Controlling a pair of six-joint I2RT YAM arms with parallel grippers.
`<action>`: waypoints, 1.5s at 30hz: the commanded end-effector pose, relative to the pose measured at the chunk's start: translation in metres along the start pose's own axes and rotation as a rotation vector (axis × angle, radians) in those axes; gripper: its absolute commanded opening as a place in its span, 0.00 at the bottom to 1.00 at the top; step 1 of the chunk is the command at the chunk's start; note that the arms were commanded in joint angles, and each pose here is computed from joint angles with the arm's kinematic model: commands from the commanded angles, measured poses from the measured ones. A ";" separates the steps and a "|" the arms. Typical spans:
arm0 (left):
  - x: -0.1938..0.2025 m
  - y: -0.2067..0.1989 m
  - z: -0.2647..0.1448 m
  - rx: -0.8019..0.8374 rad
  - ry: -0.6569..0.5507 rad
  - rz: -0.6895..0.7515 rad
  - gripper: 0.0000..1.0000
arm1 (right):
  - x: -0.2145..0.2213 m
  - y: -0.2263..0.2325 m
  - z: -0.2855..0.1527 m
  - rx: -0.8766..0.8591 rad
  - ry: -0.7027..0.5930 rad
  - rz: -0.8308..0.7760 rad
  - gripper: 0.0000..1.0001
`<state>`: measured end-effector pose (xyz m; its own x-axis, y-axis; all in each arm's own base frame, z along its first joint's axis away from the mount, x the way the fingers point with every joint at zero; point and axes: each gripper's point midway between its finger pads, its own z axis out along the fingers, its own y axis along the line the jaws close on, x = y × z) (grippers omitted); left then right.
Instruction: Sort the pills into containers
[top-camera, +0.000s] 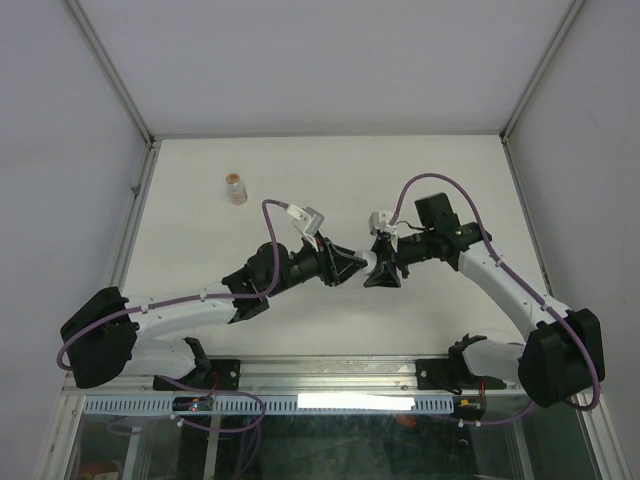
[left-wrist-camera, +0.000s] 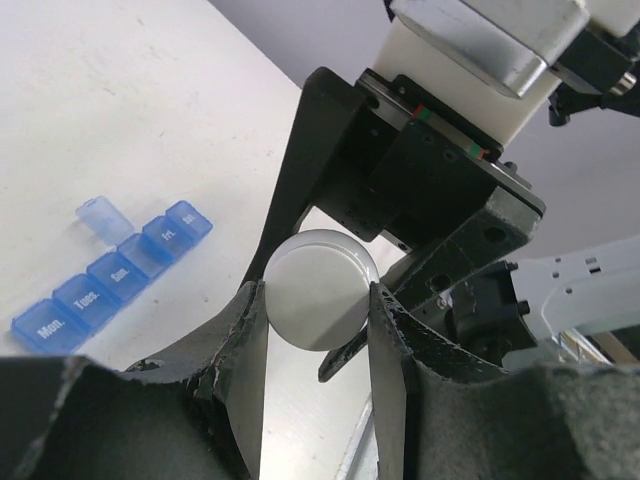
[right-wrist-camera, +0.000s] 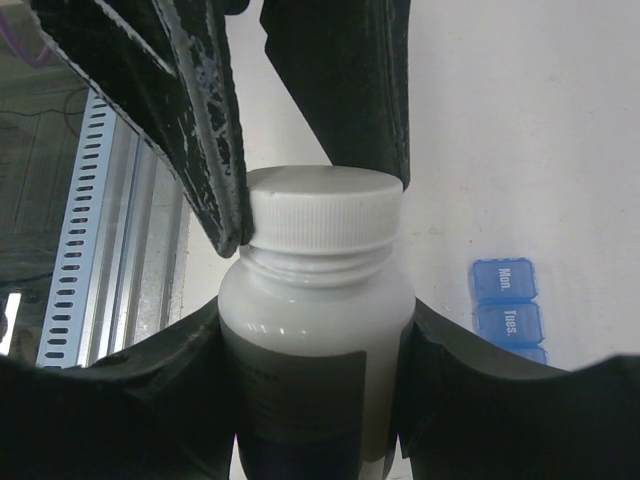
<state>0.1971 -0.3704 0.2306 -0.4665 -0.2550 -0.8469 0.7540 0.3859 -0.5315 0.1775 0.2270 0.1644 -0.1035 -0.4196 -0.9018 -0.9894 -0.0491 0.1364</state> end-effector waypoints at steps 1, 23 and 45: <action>-0.056 0.010 0.003 -0.167 -0.195 -0.106 0.00 | -0.020 0.002 0.000 -0.024 -0.045 -0.063 0.00; -0.065 0.022 0.002 -0.328 -0.203 -0.369 0.00 | -0.021 0.002 -0.001 -0.022 -0.047 -0.064 0.00; -0.019 0.136 -0.092 -0.719 -0.129 -0.103 0.00 | -0.161 -0.090 -0.175 0.859 -0.575 0.001 0.00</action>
<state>0.2598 -0.2636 0.1811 -0.4661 -0.4720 -0.7483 0.2219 0.7564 -0.6154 0.2380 0.1837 0.2494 -0.1200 -0.2100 -0.9703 -0.9541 0.2944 0.0543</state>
